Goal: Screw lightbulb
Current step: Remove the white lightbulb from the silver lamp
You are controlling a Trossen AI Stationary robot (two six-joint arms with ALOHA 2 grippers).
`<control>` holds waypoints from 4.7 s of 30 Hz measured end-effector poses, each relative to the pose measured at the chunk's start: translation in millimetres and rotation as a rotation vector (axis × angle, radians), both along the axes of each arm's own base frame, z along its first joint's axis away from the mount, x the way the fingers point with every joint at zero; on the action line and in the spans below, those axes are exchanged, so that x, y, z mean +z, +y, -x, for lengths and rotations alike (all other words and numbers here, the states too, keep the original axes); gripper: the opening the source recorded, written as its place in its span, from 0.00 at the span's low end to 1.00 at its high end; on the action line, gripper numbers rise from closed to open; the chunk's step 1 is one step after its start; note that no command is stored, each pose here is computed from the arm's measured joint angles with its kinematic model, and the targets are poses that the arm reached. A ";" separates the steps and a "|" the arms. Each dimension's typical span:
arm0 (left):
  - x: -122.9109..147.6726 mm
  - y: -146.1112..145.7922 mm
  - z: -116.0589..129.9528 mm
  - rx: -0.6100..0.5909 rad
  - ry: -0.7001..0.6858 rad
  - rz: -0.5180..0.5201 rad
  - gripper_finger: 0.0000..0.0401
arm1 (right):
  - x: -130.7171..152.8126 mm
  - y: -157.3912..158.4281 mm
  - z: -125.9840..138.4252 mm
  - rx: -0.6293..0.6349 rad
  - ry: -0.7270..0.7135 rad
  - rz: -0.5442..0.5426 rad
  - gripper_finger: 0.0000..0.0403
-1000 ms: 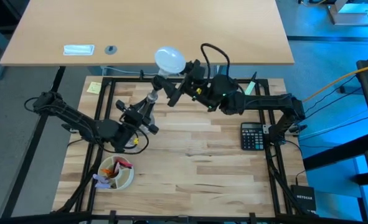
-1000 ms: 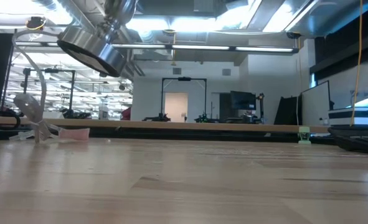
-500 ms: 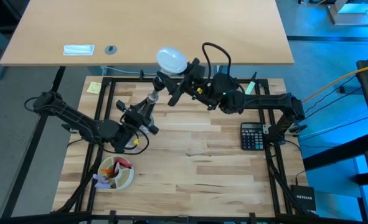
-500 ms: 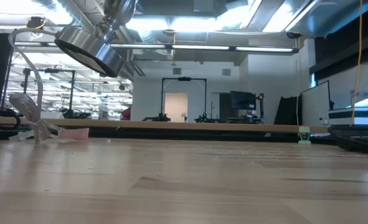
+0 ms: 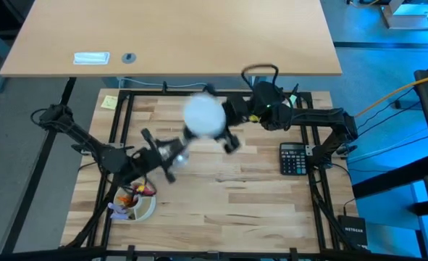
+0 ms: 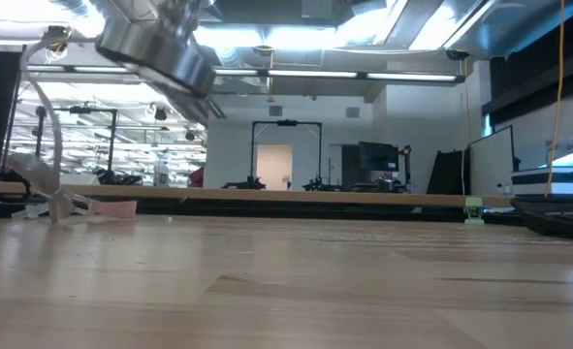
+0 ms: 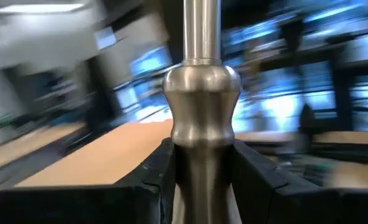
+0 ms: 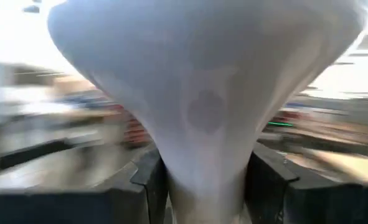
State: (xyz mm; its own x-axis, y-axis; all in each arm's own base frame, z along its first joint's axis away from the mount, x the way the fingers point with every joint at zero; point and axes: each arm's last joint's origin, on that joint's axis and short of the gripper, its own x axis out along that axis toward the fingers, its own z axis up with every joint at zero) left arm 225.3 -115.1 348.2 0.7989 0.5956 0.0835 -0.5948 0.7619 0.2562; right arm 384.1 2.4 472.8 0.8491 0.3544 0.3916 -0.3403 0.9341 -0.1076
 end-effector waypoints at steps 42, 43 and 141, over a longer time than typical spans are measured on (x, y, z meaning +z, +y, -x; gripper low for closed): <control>-33.6 19.8 -13.2 -0.429 0.149 0.329 0.46 | -15.4 17.8 0.9 0.405 0.294 0.116 0.38; -35.5 19.2 -14.4 -0.459 0.164 0.342 0.50 | -16.2 17.7 0.7 0.401 0.301 0.115 0.38; -43.0 21.7 -41.7 -0.148 0.019 0.231 0.30 | -14.3 38.4 70.1 -0.457 0.703 0.102 0.83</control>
